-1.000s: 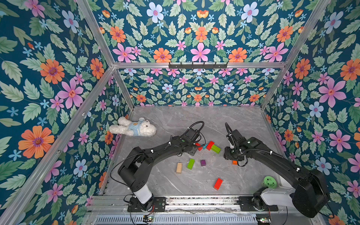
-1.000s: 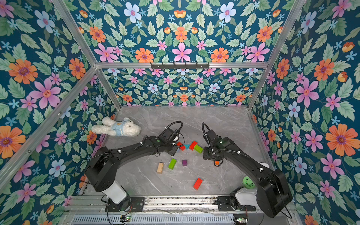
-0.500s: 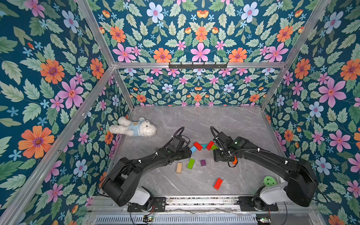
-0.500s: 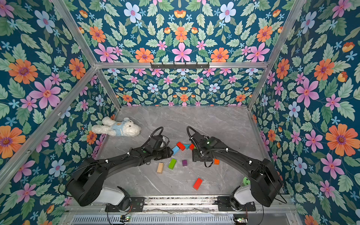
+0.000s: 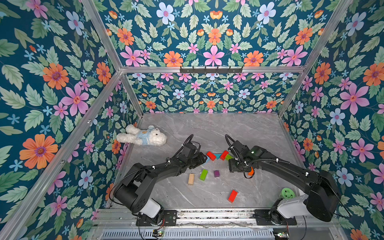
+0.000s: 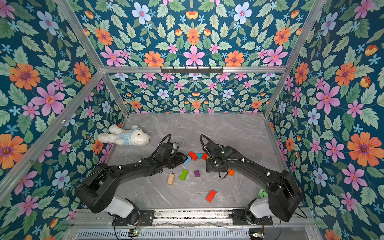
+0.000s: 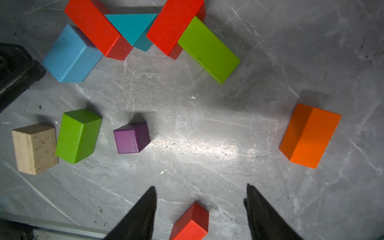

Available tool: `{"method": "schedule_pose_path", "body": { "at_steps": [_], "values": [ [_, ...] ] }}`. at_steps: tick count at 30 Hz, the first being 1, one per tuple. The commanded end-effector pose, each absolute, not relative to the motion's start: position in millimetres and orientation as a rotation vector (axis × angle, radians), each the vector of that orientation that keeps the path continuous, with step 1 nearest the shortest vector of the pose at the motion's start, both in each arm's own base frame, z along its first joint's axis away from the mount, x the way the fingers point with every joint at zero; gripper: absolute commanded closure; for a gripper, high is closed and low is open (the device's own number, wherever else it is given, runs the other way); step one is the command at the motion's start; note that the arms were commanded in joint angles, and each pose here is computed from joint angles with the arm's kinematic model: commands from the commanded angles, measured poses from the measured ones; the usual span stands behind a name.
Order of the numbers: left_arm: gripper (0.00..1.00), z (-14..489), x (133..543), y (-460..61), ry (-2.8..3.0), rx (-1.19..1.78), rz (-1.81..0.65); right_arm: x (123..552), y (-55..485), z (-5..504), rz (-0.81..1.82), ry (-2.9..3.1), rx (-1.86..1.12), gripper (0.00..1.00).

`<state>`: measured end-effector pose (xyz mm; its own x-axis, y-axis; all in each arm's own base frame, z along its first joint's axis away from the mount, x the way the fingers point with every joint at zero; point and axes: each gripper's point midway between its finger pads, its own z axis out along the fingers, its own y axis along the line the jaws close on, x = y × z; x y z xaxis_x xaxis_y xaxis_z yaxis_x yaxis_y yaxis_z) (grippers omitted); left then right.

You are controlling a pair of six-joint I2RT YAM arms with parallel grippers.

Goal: Assemble a heart with building blocks
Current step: Assemble the building block at the center of the board, then move the building block to the center of the board.

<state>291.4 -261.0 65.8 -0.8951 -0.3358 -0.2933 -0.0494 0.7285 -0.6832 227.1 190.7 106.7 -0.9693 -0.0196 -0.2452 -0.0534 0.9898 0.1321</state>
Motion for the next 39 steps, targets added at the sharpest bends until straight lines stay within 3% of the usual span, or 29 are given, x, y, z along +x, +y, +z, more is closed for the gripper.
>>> {"method": "schedule_pose_path", "body": {
  "at_steps": [1, 18, 25, 27, 36, 39],
  "values": [
    [0.41, 69.8, 293.5, -264.6, 2.511, -0.296, -1.015, 225.7, 187.8, 108.2, 0.186, 2.893, -0.023, 0.32],
    [0.42, 68.4, 295.3, -270.7, 2.524, -0.285, -1.038, 223.2, 189.9, 113.9, 0.195, 2.894, -0.046, 0.34],
    [0.41, 77.3, 280.5, -244.0, 2.552, -0.264, -0.889, 227.2, 216.7, 102.8, 0.236, 2.925, -0.117, 0.34],
    [0.40, 82.7, 277.4, -231.7, 2.551, -0.270, -0.831, 235.3, 229.9, 97.8, 0.261, 2.934, -0.141, 0.45],
    [0.39, 99.2, 282.2, -176.9, 2.512, -0.367, -0.681, 245.8, 277.3, 53.2, 0.242, 3.028, -0.254, 0.45],
    [0.40, 99.4, 284.7, -171.6, 2.510, -0.365, -0.671, 248.0, 281.2, 32.6, 0.231, 3.048, -0.249, 0.55]
  ]
}}
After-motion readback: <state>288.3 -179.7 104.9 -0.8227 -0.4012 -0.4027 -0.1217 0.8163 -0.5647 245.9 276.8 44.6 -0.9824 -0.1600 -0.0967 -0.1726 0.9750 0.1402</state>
